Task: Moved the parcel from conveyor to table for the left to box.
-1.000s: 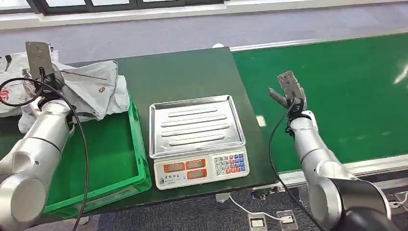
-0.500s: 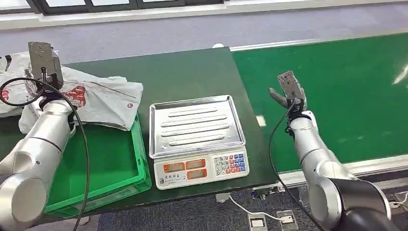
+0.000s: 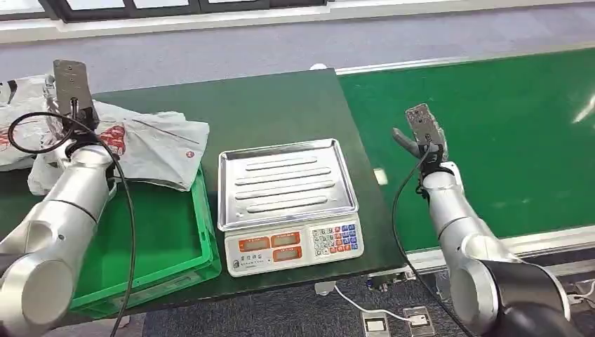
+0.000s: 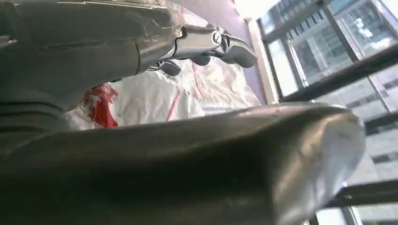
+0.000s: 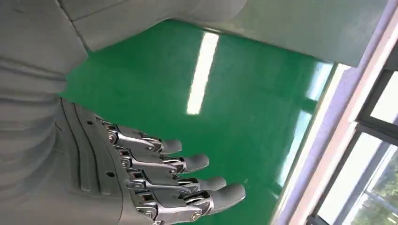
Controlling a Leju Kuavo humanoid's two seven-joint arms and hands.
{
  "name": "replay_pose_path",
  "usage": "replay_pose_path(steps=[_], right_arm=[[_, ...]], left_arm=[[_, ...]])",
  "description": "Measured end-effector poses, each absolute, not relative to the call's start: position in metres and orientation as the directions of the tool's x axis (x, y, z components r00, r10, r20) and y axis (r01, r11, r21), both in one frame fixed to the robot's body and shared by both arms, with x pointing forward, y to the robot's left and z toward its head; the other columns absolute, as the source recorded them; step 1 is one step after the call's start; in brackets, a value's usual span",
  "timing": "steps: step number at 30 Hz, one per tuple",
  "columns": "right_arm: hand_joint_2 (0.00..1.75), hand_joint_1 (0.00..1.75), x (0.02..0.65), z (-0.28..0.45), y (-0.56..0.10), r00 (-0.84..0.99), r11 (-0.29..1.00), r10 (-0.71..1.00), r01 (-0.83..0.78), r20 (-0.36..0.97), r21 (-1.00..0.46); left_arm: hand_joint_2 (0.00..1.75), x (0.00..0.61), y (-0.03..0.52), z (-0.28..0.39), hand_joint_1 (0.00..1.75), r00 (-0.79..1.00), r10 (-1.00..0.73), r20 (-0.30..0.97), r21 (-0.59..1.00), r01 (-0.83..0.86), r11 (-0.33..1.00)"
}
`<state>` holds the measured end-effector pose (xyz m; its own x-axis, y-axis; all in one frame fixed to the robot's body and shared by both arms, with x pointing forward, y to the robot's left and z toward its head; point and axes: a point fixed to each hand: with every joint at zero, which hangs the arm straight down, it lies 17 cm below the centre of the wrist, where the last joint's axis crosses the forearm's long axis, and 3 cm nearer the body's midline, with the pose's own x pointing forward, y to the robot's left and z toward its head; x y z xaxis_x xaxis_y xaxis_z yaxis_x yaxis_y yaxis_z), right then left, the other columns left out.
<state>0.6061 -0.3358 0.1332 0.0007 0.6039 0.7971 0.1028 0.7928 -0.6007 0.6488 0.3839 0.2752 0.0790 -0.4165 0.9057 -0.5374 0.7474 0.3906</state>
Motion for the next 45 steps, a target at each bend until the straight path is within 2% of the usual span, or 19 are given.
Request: replay_pose_path(steps=[4,9,10,13,18,23,29,45], right_arm=[[1.75,0.0,0.606,0.133,-0.337,-0.002,0.791,0.606,0.105,0.796,-0.602],[1.75,0.0,0.606,0.133,-0.337,-0.003,0.792,0.606,0.104,0.796,-0.602],[1.75,0.0,0.606,0.133,-0.337,-0.003,0.791,0.606,0.104,0.795,-0.603],[1.75,0.0,0.606,0.133,-0.338,-0.002,0.79,0.607,0.104,0.795,-0.604],[1.75,0.0,0.605,0.131,-0.337,-0.003,0.794,0.604,0.087,0.797,-0.601],[1.75,0.0,0.603,0.129,-0.344,0.0,0.795,0.603,0.09,0.798,-0.6],[1.75,0.0,0.595,0.113,-0.346,0.019,0.794,0.604,0.076,0.797,-0.604],[1.75,0.0,0.598,0.107,-0.304,0.032,0.812,0.583,0.016,0.812,-0.584]], left_arm=[[0.0,0.661,0.318,0.288,0.0,-0.119,-0.322,0.939,0.264,-0.348,0.899],[0.0,0.662,0.29,0.292,0.0,-0.165,-0.256,0.953,0.201,-0.291,0.936],[1.75,0.662,0.289,0.292,0.0,-0.166,-0.251,0.953,0.196,-0.29,0.937],[1.75,0.662,0.278,0.292,0.0,-0.179,-0.219,0.959,0.17,-0.254,0.952],[1.75,0.653,0.201,0.294,0.0,-0.238,-0.042,0.97,0.068,0.101,0.993],[1.75,0.646,0.162,0.287,0.0,-0.196,0.01,0.981,0.03,0.202,0.979],[1.75,0.642,0.153,0.276,0.0,-0.173,0.018,0.985,0.022,0.223,0.975],[1.75,0.64,0.176,0.245,0.0,-0.123,-0.025,0.992,0.048,0.192,0.98]])
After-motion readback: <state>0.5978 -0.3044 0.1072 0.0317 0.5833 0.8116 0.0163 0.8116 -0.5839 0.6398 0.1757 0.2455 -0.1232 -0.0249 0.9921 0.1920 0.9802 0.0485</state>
